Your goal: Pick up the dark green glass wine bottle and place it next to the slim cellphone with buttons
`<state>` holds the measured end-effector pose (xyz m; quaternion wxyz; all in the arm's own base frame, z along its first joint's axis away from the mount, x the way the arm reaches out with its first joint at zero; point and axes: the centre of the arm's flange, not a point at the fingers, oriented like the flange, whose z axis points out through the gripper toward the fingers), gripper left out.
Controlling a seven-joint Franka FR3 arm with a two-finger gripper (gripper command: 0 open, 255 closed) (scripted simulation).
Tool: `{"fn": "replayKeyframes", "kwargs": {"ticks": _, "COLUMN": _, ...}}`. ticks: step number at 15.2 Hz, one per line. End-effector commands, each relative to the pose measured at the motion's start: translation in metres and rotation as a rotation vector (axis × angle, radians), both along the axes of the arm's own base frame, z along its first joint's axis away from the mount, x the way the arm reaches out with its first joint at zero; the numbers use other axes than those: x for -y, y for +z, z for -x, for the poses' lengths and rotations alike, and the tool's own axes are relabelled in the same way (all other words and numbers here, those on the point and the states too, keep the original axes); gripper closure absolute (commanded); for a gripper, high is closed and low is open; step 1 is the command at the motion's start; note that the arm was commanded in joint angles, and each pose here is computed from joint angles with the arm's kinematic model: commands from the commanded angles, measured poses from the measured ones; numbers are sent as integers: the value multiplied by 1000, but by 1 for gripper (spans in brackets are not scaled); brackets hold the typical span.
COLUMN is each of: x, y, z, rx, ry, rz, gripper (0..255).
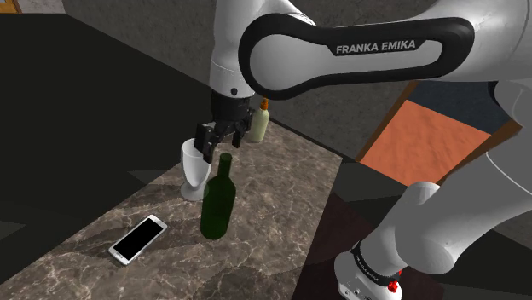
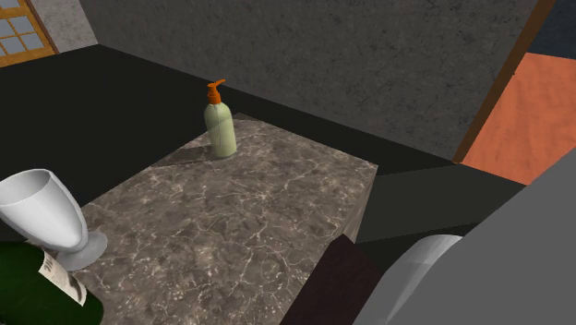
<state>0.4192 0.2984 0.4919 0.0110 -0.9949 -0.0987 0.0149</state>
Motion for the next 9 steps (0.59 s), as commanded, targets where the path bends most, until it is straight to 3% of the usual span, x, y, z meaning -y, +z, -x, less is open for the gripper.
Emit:
{"fn": "replayKeyframes", "kwargs": {"ticks": 1, "x": 1, "y": 25, "z": -2, "rx": -1, "ry": 0, "rz": 1, "gripper": 0}}
{"fn": "replayKeyframes", "kwargs": {"ticks": 9, "x": 1, "y": 35, "z": -2, "rx": -1, "ry": 0, "rz": 1, "gripper": 0}}
